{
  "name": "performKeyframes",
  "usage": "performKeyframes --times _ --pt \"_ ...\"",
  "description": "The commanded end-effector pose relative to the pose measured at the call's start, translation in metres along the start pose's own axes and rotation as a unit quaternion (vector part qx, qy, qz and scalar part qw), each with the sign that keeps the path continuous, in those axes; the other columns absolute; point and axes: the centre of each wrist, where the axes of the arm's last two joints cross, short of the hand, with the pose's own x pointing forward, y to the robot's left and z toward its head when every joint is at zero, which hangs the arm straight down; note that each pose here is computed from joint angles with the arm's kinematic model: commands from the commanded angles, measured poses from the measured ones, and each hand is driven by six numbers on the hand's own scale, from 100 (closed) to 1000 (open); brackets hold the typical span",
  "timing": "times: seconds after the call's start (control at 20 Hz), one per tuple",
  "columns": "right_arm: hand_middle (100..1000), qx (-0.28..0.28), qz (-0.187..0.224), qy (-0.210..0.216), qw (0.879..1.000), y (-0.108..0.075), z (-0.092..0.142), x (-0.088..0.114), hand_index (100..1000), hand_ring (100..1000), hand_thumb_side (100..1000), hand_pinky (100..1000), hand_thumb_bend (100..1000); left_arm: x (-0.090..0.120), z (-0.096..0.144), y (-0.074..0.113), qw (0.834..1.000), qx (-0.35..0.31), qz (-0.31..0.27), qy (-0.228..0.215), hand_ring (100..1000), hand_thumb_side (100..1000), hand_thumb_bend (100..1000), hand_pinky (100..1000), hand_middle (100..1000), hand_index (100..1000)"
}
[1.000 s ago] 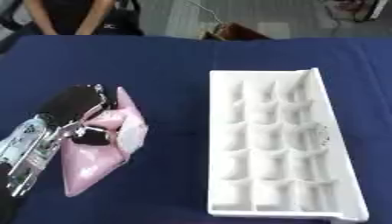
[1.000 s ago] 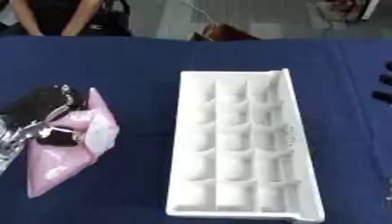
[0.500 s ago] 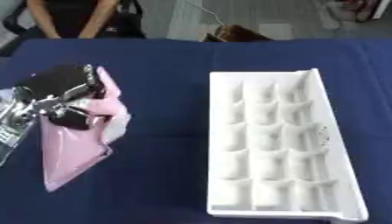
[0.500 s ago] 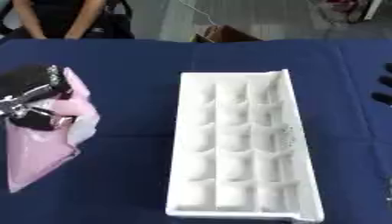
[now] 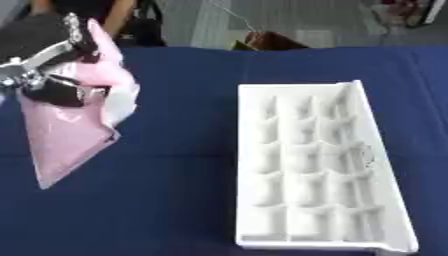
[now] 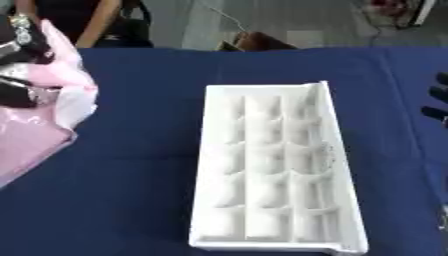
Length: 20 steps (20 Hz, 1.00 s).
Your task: Pick up objects on the table and place them in the box.
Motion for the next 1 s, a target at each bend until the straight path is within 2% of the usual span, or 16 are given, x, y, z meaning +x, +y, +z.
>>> performKeyframes --times 0.05,0.45,0.7,1.0 --pt "835 -0.001 0.009 -0.011 1.0 -0.004 -0.001 0.005 939 842 921 751 100 0.012 -0.009 0.022 0.998 0.046 0.016 -0.029 100 100 230 100 100 174" --pt "835 0.004 0.007 -0.006 1.0 -0.002 0.0 0.002 940 842 921 750 100 0.068 -0.064 0.033 0.977 0.106 0.11 -0.145 100 100 175 100 100 177" --pt "835 0.007 0.004 -0.003 1.0 -0.001 0.0 0.001 940 842 921 750 100 0.103 -0.098 0.026 0.966 0.101 0.132 -0.199 100 100 174 100 100 177" --pt "835 0.012 0.002 -0.001 1.0 0.001 0.0 0.001 940 842 921 750 100 0.137 -0.129 0.009 0.96 0.086 0.125 -0.235 100 100 179 100 100 177"
